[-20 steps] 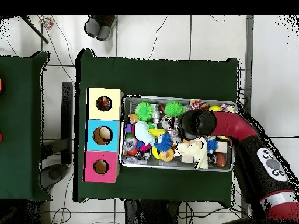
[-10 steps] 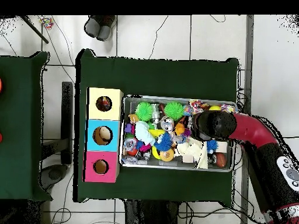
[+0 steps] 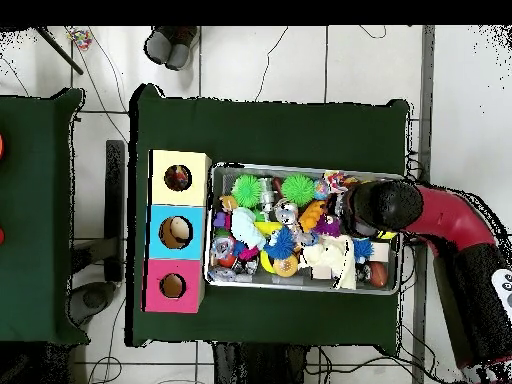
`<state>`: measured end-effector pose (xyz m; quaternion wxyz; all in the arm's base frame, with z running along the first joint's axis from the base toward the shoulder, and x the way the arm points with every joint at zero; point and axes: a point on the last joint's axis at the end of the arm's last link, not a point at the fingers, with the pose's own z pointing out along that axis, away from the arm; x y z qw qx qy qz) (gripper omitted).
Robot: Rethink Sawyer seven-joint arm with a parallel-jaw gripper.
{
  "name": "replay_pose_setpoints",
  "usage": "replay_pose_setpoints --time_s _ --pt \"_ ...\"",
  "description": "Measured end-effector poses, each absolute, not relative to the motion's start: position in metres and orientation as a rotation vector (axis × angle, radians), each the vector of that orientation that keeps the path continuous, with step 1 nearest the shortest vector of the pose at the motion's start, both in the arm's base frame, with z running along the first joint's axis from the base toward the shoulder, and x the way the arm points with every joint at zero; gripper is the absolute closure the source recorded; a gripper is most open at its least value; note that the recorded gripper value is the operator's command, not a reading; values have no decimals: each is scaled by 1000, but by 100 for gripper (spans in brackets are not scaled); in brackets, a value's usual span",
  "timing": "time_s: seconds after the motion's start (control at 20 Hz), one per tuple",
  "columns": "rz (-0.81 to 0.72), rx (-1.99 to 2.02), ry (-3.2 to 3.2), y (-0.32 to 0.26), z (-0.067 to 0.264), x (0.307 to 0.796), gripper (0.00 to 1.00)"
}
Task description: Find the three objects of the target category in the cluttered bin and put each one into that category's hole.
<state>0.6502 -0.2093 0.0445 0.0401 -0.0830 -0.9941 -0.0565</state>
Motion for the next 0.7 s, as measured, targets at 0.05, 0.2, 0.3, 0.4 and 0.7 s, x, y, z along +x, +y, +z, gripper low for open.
replay_pose_setpoints --time_s 0.05,0.2,0.3,0.4,0.7 --pt "-167 -254 -3053 -210 47 654 0" --pt "-158 -247 -3063 -207 49 660 0" --pt "-150 -232 -3072 -202 51 666 0" --pt "-145 -219 -3076 -197 51 669 0" --pt "-126 -154 -3092 -171 54 683 0"
